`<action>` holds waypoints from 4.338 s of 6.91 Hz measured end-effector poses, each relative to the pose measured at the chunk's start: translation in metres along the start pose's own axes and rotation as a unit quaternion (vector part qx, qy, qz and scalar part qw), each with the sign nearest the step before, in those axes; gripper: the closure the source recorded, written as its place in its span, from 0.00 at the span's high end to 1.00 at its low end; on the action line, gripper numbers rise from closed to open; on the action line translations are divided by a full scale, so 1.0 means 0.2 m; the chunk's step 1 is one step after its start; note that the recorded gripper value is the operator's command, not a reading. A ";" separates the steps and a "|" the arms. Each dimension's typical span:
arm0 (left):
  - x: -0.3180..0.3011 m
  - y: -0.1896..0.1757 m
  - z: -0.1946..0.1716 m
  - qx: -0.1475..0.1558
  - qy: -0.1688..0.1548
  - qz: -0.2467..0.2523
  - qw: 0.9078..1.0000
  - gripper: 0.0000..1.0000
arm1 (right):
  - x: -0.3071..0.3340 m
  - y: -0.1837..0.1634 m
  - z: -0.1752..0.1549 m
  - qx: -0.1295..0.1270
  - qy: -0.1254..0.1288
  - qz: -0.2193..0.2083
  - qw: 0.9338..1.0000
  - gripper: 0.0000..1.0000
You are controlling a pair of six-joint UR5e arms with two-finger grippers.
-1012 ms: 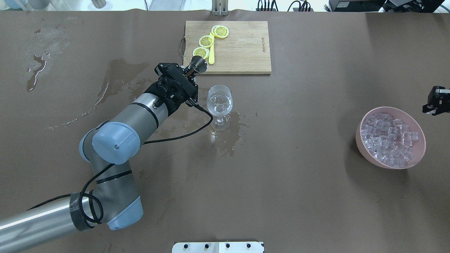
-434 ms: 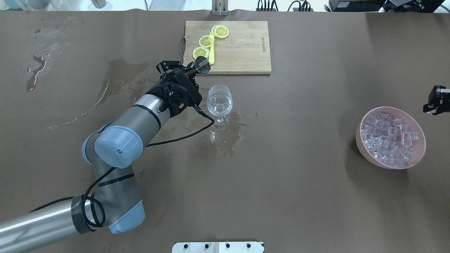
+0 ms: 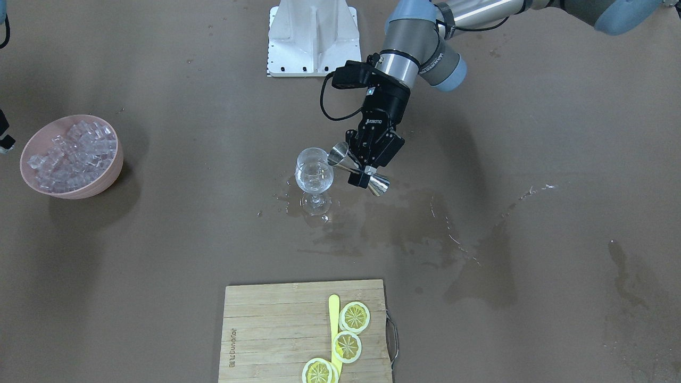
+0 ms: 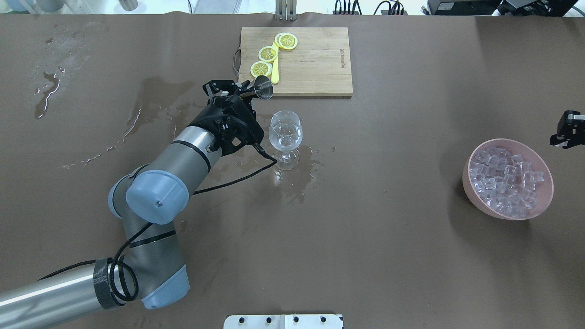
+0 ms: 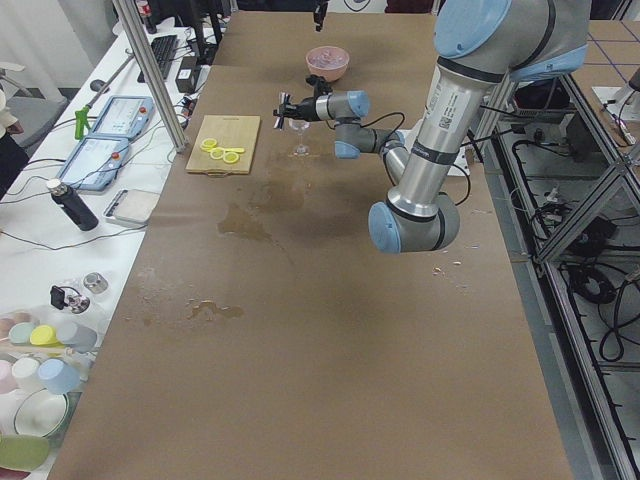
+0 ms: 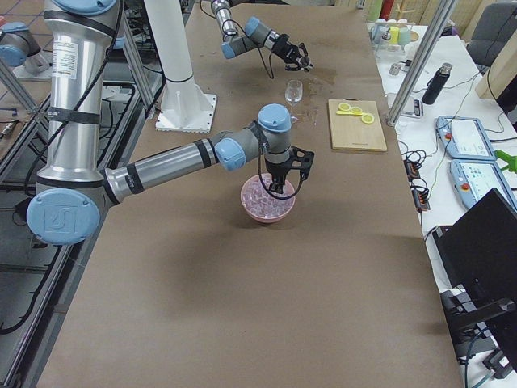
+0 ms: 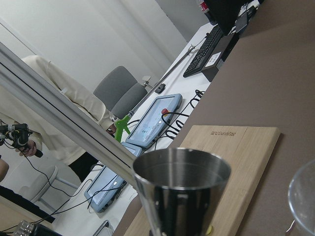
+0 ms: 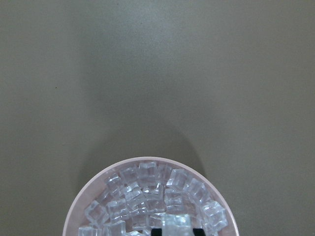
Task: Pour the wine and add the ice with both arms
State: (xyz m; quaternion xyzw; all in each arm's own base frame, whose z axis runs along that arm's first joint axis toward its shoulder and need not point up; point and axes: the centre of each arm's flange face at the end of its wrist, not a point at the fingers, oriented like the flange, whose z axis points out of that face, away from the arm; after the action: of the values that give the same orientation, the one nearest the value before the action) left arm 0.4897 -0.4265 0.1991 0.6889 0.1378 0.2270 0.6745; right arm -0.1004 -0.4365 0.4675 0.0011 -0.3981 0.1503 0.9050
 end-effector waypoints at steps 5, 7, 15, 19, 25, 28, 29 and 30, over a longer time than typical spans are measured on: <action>0.10 0.00 -0.04 -0.007 -0.016 0.046 0.999 0.00 | -0.01 -0.03 -0.02 0.006 -0.004 -0.004 1.000 0.12; 0.14 -0.04 -0.06 -0.008 -0.029 0.087 0.996 0.00 | -0.01 -0.04 -0.03 0.007 -0.004 -0.006 1.000 0.12; 0.16 -0.12 -0.05 -0.041 -0.056 0.182 0.981 0.00 | 0.00 -0.05 -0.01 0.010 0.002 -0.005 1.000 0.12; 0.16 -0.13 -0.03 -0.051 -0.056 0.209 0.975 0.00 | 0.00 -0.04 -0.02 0.010 0.001 -0.005 1.000 0.12; 0.14 -0.13 -0.03 -0.074 -0.080 0.262 0.959 0.00 | -0.01 -0.04 -0.03 0.012 -0.001 -0.007 1.000 0.11; 0.14 -0.12 -0.02 -0.089 -0.089 0.276 0.953 0.00 | -0.02 -0.04 -0.04 0.012 -0.004 -0.010 1.000 0.11; 0.15 -0.12 -0.03 -0.091 -0.092 0.278 0.952 0.00 | -0.02 -0.04 -0.04 0.011 -0.005 -0.010 1.000 0.11; 0.19 -0.12 -0.04 -0.092 -0.094 0.281 0.951 0.00 | -0.02 -0.04 -0.04 0.011 -0.005 -0.010 1.000 0.11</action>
State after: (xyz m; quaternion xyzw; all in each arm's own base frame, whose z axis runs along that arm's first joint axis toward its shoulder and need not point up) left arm 0.5208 -0.3986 0.1793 0.6530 -0.1467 0.3530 0.6538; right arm -0.0958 -0.4442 0.4599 0.0156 -0.4011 0.1455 0.9043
